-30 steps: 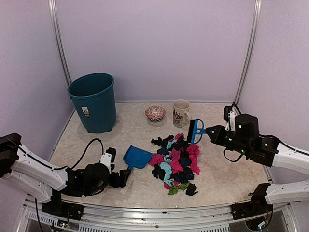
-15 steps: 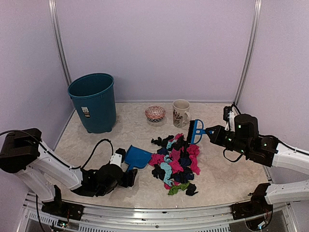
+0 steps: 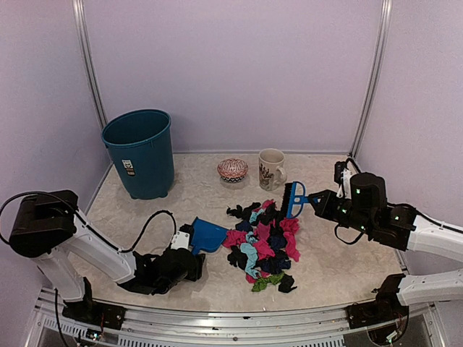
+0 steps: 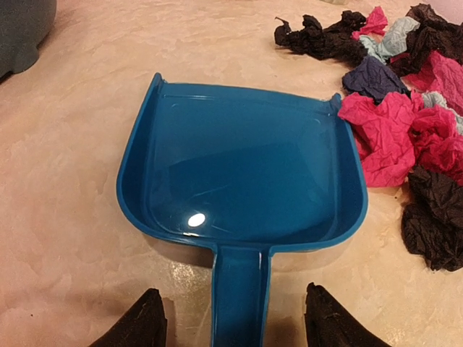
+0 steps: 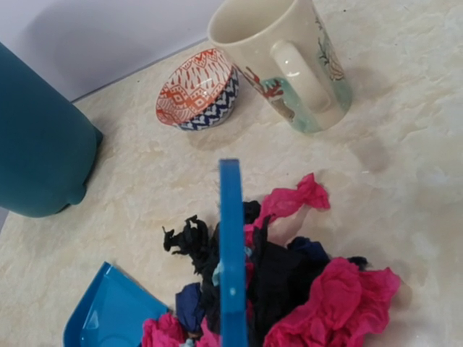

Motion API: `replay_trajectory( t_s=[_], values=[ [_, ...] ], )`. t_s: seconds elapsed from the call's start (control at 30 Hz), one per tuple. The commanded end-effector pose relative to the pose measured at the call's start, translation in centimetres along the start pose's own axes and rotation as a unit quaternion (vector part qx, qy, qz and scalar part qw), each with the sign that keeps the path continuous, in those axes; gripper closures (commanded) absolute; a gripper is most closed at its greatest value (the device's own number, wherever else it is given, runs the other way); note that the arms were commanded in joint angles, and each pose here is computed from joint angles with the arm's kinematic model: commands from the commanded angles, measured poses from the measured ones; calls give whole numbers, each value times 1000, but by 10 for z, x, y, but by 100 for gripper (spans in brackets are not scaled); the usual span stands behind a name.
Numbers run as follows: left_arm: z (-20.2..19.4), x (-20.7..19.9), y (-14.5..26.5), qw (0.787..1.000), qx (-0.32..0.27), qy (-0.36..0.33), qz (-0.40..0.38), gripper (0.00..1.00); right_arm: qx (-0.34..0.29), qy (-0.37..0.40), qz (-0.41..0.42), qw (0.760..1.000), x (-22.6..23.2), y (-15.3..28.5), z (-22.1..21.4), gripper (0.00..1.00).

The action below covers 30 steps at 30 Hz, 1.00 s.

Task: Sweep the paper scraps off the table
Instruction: Pick up the dustpan from the center of the board.

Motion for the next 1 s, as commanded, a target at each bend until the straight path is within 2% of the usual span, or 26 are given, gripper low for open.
replay_trajectory(
  t_s=[0.0,0.33,0.57,0.67,0.83,0.97],
  values=[
    [-6,1,-3,1000,9,-11,18,39,-10,7,0,1000,2,4,6,100],
    [-7,-4,-7,1000,11,-19,15,66,-10,20,5,1000,8,0,12,100],
    [-5,-4,-8,1000,11,-14,11,79,-10,22,3,1000,8,2,14,100],
    [-4,-3,-6,1000,9,-14,8,91,-7,20,4,1000,7,1,11,100],
    [5,-5,-1,1000,0,-18,7,100,-7,22,5,1000,7,2,11,100],
    [16,-7,8,1000,-2,-27,14,100,-7,28,6,1000,8,3,13,100]
  ],
)
Point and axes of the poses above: each gripper's point midway between its finger pads, its own y axis back along the fingers, its own x axis along the line the jaws close on, z = x × y, the point moved 8 cm from there along y, back along the fingers, and after that the axes turned 11 degrees about y, right-handed, at the moved point
